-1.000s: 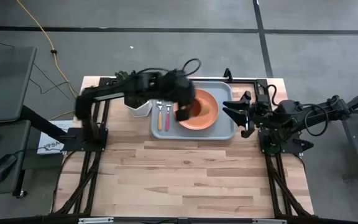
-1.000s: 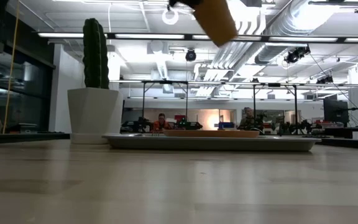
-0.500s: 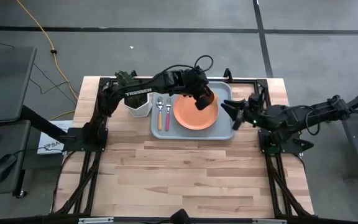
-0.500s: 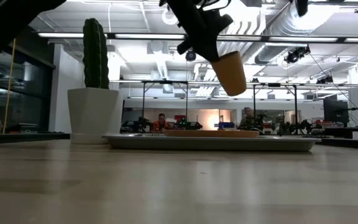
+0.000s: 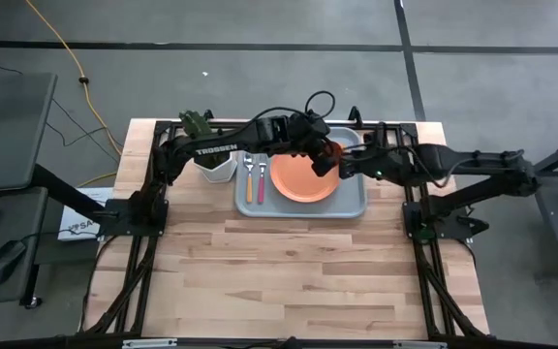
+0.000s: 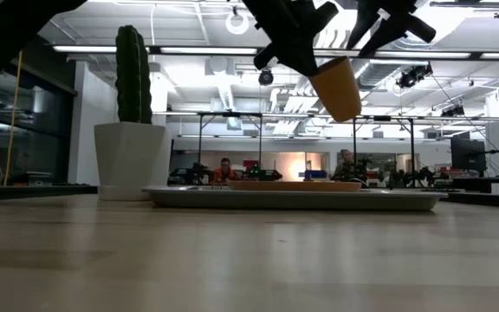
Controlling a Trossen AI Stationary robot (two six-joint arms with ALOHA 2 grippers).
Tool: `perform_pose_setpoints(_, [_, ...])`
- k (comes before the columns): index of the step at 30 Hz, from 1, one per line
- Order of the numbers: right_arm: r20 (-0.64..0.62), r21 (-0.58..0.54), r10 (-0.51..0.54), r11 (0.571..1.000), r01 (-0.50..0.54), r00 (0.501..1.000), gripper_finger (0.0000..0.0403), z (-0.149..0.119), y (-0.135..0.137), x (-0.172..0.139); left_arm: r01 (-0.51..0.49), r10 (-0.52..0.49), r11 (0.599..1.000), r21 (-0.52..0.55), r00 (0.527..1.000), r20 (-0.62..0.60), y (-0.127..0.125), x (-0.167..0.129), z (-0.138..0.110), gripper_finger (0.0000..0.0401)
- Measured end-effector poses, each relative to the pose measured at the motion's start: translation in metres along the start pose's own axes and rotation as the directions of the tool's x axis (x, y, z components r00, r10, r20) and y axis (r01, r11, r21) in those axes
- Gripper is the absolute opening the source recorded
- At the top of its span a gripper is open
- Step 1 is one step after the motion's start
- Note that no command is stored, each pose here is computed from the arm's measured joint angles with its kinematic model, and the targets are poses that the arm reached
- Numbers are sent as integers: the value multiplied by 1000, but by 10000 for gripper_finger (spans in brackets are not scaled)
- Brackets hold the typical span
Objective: Pick and place plate/cup/fork/spoon on tray
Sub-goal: Put the yellow cup on the gray serving tray to the top right of the orange plate
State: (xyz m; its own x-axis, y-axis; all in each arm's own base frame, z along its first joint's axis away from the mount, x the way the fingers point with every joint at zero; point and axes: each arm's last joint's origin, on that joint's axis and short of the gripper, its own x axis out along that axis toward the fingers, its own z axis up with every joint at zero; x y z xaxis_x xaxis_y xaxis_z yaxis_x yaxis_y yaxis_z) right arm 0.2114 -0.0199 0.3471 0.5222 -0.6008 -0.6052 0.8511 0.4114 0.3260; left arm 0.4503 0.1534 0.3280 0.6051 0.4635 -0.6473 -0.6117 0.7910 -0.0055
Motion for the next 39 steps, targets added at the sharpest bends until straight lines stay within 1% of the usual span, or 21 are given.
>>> perform_pose_setpoints(3, [-17, -12, -19, 1000, 19, 1000, 122, 7, 6, 4, 2, -2, 1000, 2, 1000, 0, -1, 0, 0, 0])
perform_pose_setpoints(6, [-38, -23, 1, 1000, -2, 999, 122, 11, 12, 6, 5, -5, 1000, 4, 1000, 0, -3, -1, -1, 0])
perform_pose_setpoints(11, [-68, -6, 40, 999, -41, 997, 122, 14, 16, 4, 7, -7, 1000, 4, 1000, 4, -4, -1, -1, 0])
perform_pose_setpoints(17, [-116, 12, -65, 998, 67, 991, 122, 8, 7, 4, 34, -34, 999, 2, 999, 7, -5, -1, 0, 0])
perform_pose_setpoints(22, [-121, 15, -81, 996, 84, 989, 122, 7, 5, 4, 47, -47, 999, 1, 999, 24, -8, -1, 1, 0])
perform_pose_setpoints(28, [-112, 12, -99, 995, 101, 989, 120, 8, 3, 5, 87, -86, 996, -3, 994, 65, -14, -3, 5, 0])
perform_pose_setpoints(31, [-110, 10, -107, 994, 109, 988, 99, 8, 2, 5, 91, -90, 996, -3, 993, 72, -16, -3, 5, 0])
perform_pose_setpoints(36, [-86, -7, -128, 992, 128, 988, 20, 9, 1, 5, 92, -91, 996, -7, 993, 77, -17, -3, 5, 0])
perform_pose_setpoints(37, [-86, -15, -129, 992, 128, 988, 12, 9, 1, 5, 92, -91, 996, -6, 993, 77, -17, -3, 5, 1])
perform_pose_setpoints(39, [-87, -16, -132, 991, 131, 987, 13, 9, 0, 5, 93, -93, 996, -3, 992, 81, -17, -3, 5, 5])
